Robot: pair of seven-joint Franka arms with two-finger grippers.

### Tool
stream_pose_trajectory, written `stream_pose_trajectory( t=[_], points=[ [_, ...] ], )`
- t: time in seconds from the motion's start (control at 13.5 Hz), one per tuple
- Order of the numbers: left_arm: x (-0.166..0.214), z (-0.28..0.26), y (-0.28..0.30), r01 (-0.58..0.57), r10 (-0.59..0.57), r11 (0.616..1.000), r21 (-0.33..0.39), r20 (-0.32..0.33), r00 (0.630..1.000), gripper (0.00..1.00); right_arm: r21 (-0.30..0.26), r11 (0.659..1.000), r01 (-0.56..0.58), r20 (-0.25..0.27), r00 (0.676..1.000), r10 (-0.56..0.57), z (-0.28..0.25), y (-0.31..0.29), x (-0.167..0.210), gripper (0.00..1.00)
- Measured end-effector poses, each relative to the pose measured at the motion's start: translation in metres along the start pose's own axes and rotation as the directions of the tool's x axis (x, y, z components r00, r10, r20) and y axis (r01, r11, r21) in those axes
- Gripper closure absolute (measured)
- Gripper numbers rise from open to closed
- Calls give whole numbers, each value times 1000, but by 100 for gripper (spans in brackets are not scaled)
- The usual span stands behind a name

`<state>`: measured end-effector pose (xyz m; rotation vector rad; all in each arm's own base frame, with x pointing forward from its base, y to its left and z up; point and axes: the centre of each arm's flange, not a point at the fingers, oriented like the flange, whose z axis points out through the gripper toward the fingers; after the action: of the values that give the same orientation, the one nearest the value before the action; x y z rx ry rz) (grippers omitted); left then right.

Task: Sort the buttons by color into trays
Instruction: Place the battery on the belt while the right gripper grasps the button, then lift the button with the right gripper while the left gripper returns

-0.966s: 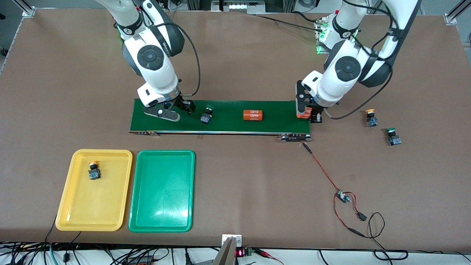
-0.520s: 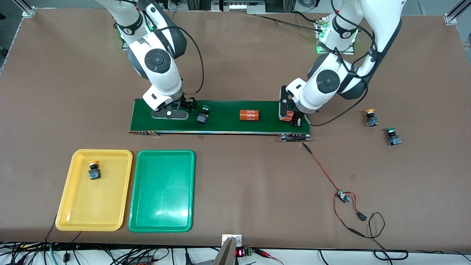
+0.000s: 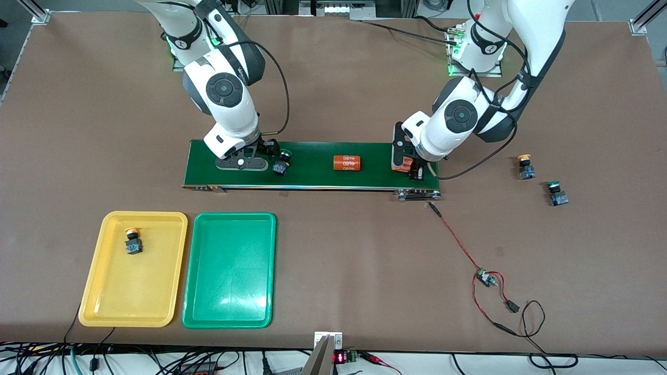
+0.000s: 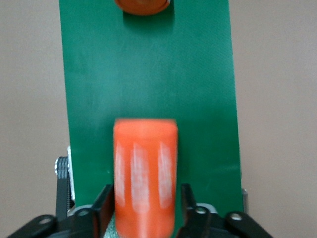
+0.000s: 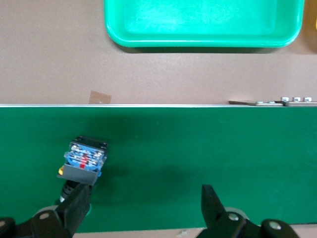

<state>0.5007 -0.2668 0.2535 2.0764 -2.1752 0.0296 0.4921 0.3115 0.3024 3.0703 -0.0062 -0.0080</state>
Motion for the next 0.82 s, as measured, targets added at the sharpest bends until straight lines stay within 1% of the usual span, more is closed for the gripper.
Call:
stream_pose_trajectory(
  t=[0.07, 0.22, 0.3, 0.45, 0.52, 0.59, 0.67, 0.82],
  points=[
    [-2, -2, -2, 3, -4, 1000, 6, 1, 1000, 24, 5, 1000, -2, 1, 1000, 2, 4, -1, 1, 0],
    [-4, -19, -8, 8, -8, 999, 40, 2, 1000, 3, 17, 1000, -7, 2, 1000, 6, 12, -4, 3, 0],
    [-5, -34, -11, 11, -12, 998, 63, 7, 1000, 0, 21, 1000, -8, 3, 1000, 8, 16, -5, 4, 0],
    [-23, -71, -18, 44, -47, 992, 114, 24, 999, 0, 33, 999, -12, 1, 1000, 12, 21, -7, 7, 0],
    [-45, -85, -24, 84, -89, 988, 128, 35, 995, 0, 40, 999, -14, -1, 1000, 14, 25, -7, 8, 0],
    [-79, -96, -32, 144, -151, 980, 139, 40, 988, 0, 44, 999, -15, 0, 1000, 15, 29, -8, 9, 0],
    [-116, -99, -41, 208, -216, 967, 146, 39, 976, 0, 48, 999, -16, 0, 1000, 16, 31, -8, 10, 0],
    [-200, -93, -54, 336, -345, 930, 149, 35, 938, 0, 57, 998, -18, -2, 1000, 18, 35, -8, 11, 0]
  ],
)
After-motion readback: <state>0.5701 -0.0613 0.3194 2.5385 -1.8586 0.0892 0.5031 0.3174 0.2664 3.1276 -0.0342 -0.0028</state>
